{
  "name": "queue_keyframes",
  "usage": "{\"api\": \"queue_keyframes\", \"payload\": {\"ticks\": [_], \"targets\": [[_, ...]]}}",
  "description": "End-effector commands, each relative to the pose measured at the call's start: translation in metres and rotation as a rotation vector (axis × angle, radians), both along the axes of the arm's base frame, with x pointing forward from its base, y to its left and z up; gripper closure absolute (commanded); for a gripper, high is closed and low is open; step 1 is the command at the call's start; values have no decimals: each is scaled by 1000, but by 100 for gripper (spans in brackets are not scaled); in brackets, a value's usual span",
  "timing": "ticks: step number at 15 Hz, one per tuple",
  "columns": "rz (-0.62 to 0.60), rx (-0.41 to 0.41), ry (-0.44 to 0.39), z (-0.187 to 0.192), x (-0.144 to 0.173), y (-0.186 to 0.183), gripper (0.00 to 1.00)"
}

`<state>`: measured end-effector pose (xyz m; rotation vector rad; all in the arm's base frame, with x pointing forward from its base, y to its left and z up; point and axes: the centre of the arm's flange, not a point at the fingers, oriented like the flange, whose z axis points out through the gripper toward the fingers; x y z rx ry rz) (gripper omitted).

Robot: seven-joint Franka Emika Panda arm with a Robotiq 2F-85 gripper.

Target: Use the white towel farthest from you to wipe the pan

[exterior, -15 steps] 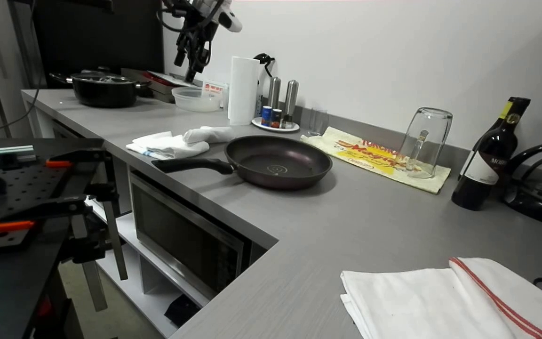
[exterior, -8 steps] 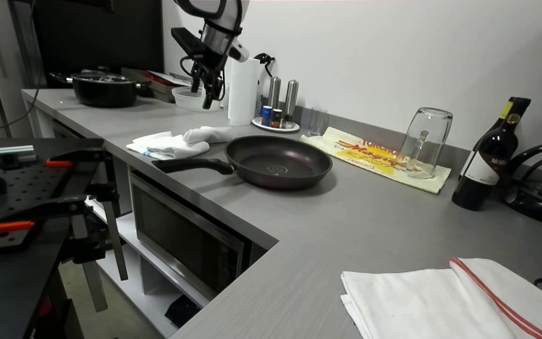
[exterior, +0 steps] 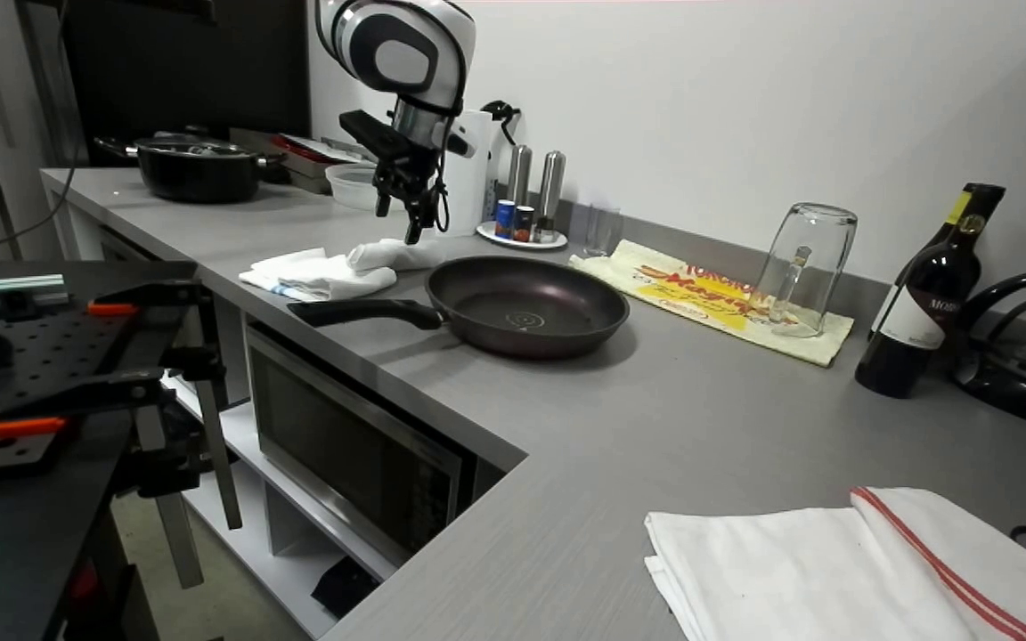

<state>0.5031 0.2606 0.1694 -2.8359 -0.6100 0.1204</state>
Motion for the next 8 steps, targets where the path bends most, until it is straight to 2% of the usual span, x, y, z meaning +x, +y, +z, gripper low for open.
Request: {"api": "queue_keyframes", "payload": {"ticks": [1, 8], "targets": [[31, 8, -20, -16, 13, 22, 0], [44, 48, -15, -36, 16, 47, 0]]}}
